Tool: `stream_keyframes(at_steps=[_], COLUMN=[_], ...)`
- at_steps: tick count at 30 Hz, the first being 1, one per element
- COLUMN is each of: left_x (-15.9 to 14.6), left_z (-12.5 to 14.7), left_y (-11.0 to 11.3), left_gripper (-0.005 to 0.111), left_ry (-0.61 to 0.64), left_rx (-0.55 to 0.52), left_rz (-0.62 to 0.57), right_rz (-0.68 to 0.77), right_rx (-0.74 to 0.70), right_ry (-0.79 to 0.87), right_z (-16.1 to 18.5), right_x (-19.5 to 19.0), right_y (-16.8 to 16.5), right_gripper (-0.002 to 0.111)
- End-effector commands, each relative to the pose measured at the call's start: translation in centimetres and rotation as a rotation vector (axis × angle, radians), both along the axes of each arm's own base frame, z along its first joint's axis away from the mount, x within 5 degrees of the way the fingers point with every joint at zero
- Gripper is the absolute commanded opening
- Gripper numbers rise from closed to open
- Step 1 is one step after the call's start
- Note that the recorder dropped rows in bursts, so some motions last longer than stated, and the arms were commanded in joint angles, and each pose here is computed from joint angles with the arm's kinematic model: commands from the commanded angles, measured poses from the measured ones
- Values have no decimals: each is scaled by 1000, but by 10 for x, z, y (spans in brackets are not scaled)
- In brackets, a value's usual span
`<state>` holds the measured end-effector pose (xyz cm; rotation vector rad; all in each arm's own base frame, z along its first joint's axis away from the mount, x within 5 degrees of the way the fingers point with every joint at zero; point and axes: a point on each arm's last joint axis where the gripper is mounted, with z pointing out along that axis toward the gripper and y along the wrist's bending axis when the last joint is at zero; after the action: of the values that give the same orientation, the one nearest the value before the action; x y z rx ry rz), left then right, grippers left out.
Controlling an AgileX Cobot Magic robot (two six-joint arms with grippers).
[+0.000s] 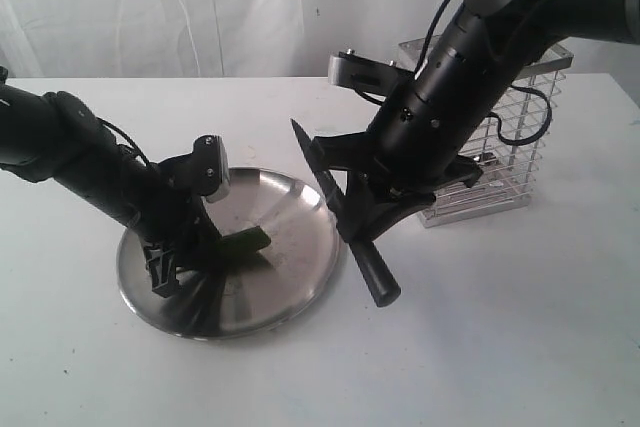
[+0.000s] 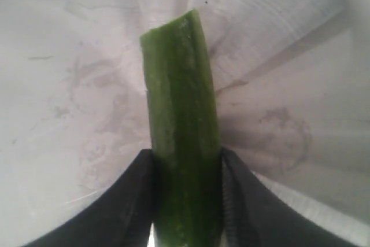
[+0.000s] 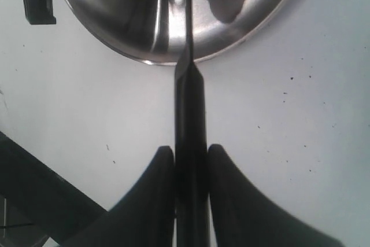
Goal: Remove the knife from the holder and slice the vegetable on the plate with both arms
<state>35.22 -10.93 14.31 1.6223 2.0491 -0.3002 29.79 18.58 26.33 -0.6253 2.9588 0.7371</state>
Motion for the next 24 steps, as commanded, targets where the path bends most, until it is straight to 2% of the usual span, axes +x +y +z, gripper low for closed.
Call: stream_keyframes(at_steps=[1, 4, 9, 16, 21, 24], left_x=[-6, -5, -4, -2, 0, -2], left_z=[-4, -4, -4, 0, 32, 54], left_y=[-2, -2, -2, -2, -5, -4], left_gripper=[34, 45, 56, 62, 62, 62], left_ry=[66, 60, 50, 33, -56, -138], left_rx=[-17, -15, -11, -27, -122, -127], left_rz=[-24, -20, -14, 19, 94, 95], right_rz=[-12, -12, -13, -29, -36, -30], right_rx=[11, 11, 11, 17, 20, 15], right_ry=[-13, -13, -15, -39, -48, -35], right_z=[1, 1, 1, 1, 1, 0], right_x=[0, 0, 1, 3, 5, 3], right_y=[2, 2, 2, 3, 3, 4], right_gripper=[0, 0, 0, 0, 0, 0])
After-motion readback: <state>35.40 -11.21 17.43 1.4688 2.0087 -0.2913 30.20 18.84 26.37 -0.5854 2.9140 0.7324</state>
